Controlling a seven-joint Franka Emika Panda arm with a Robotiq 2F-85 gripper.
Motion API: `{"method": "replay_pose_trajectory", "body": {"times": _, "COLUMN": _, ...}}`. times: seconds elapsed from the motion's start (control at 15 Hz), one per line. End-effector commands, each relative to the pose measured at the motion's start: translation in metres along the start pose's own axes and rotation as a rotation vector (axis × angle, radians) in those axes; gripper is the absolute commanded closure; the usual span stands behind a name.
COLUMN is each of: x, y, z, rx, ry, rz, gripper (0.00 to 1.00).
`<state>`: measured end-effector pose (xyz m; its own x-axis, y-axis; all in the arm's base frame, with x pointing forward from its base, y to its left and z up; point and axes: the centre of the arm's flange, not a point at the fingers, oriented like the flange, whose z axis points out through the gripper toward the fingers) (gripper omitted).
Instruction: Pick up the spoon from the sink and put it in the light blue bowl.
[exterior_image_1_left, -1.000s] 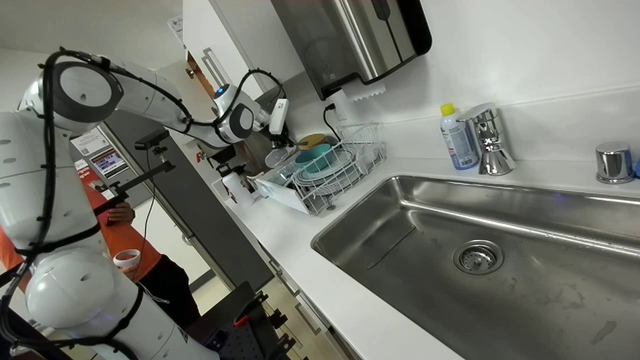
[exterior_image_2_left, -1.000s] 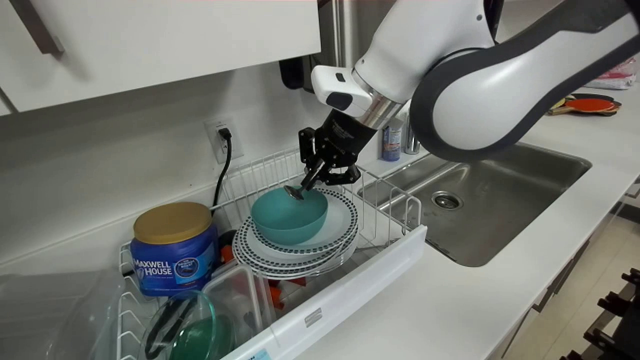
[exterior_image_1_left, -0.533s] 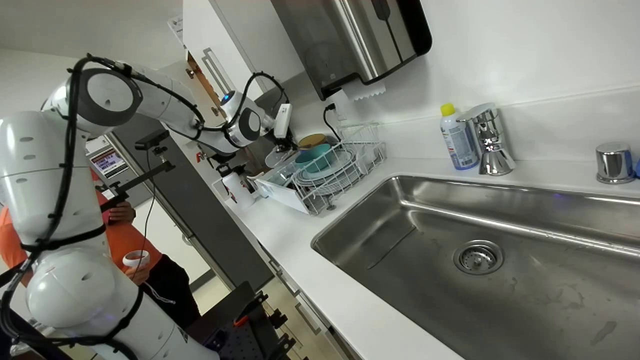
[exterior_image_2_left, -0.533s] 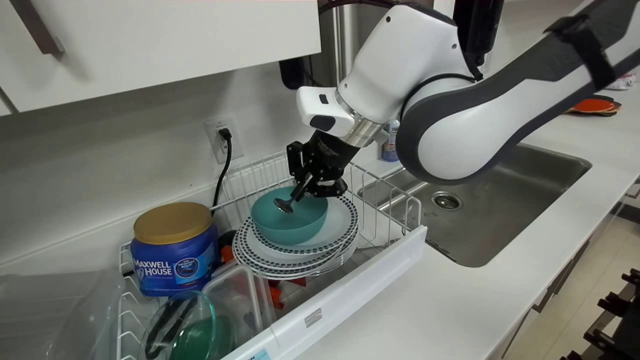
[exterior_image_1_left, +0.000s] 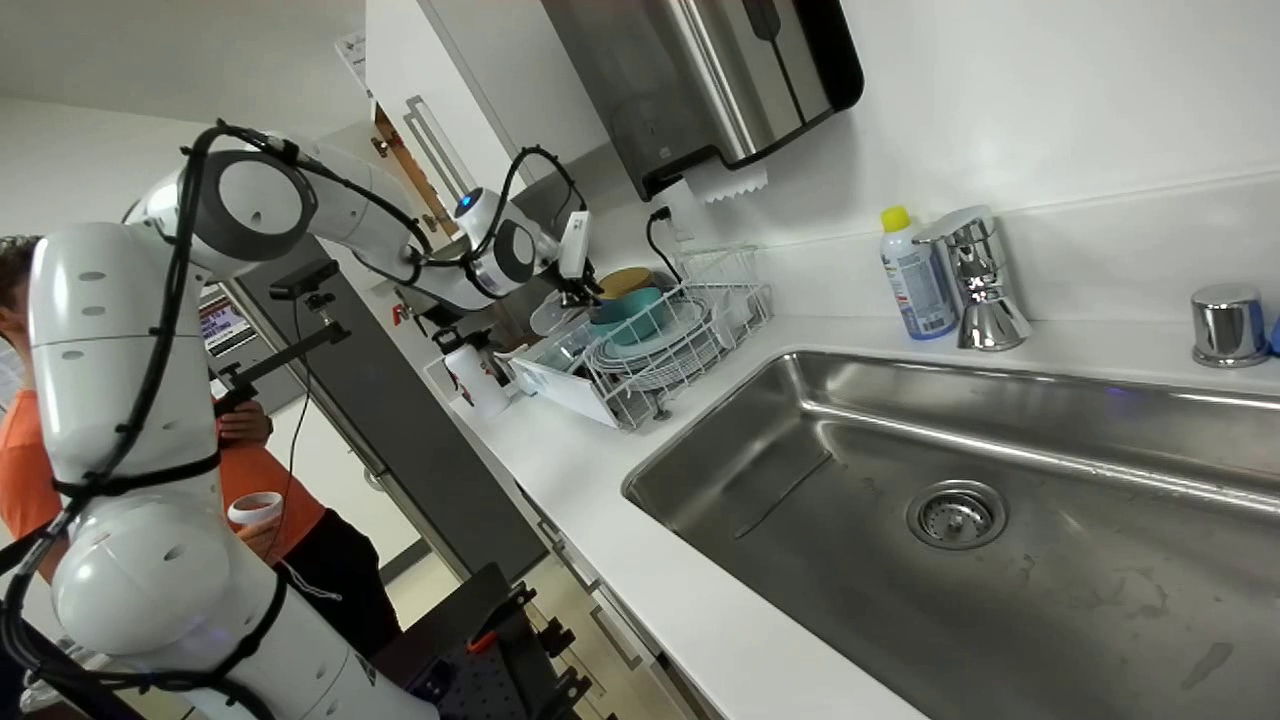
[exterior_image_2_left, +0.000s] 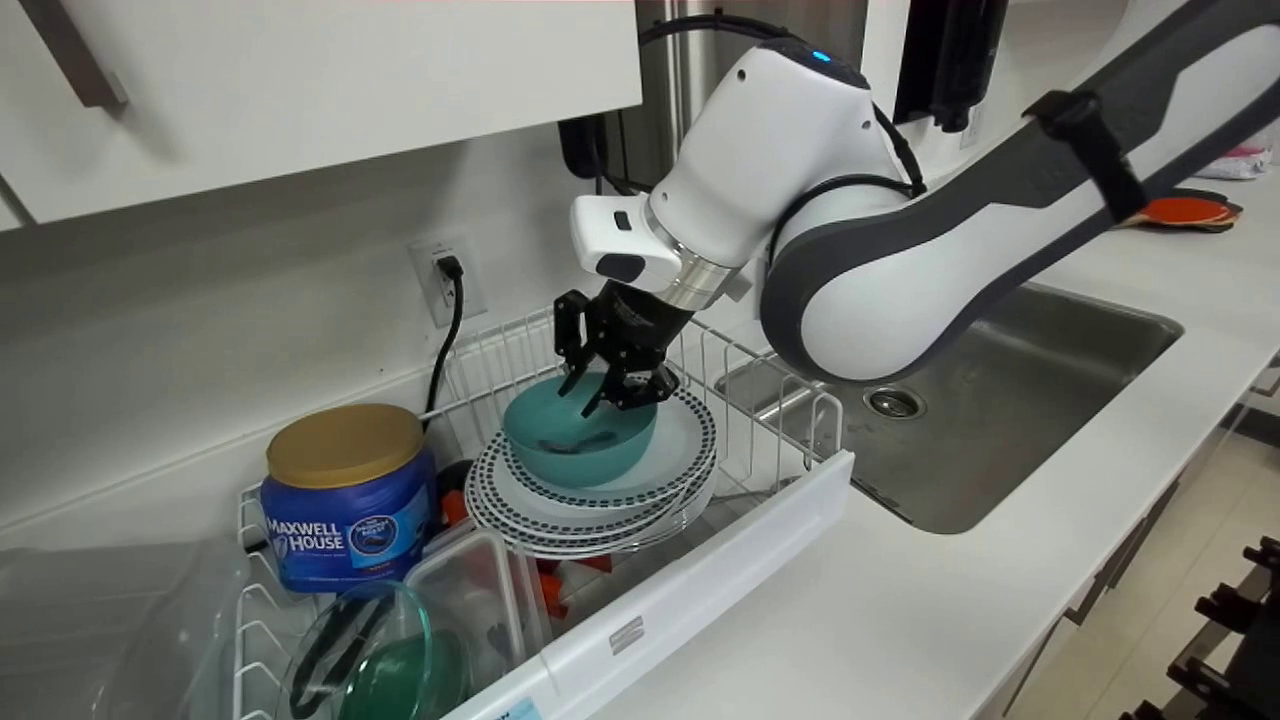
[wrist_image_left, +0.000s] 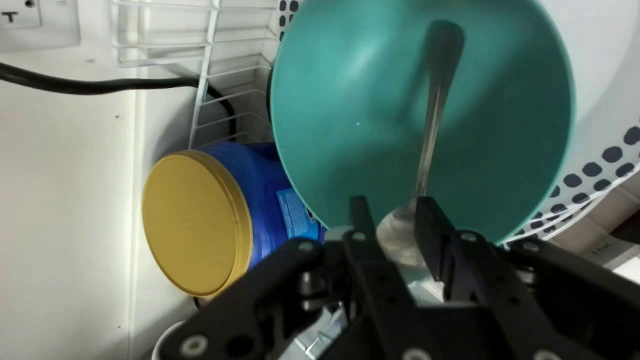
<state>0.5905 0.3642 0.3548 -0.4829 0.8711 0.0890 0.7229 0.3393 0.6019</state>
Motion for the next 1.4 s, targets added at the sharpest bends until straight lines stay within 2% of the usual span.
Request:
{"method": "replay_pose_trajectory", "body": {"times": 0.0, "x": 0.003, "y": 0.013, "z": -0.012, "rx": -0.030, "ry": -0.017, "rz": -0.003, "gripper": 0.37}}
{"method": "replay_pose_trajectory", "body": {"times": 0.33, "x": -0.007, "y": 0.016, "z": -0.062, "rx": -0.061, "ry": -0.043, "rz": 0.011, "gripper": 0.01}}
{"method": "replay_pose_trajectory", "body": {"times": 0.87, "x": -0.045, "y": -0.010, "z": -0.114, "rx": -0.071, "ry": -0.116, "rz": 0.074, "gripper": 0.00}}
{"method": "replay_pose_trajectory", "body": {"times": 1.13, "x": -0.063, "y": -0.033, "z": -0.144, "rx": -0.033, "ry": -0.168, "rz": 0.093, "gripper": 0.00}}
{"method": "replay_pose_trajectory", "body": {"times": 1.33, "x": -0.070, "y": -0.052, "z": -0.172, "rx": 0.025, "ry": -0.191, "rz": 0.080, "gripper": 0.00}}
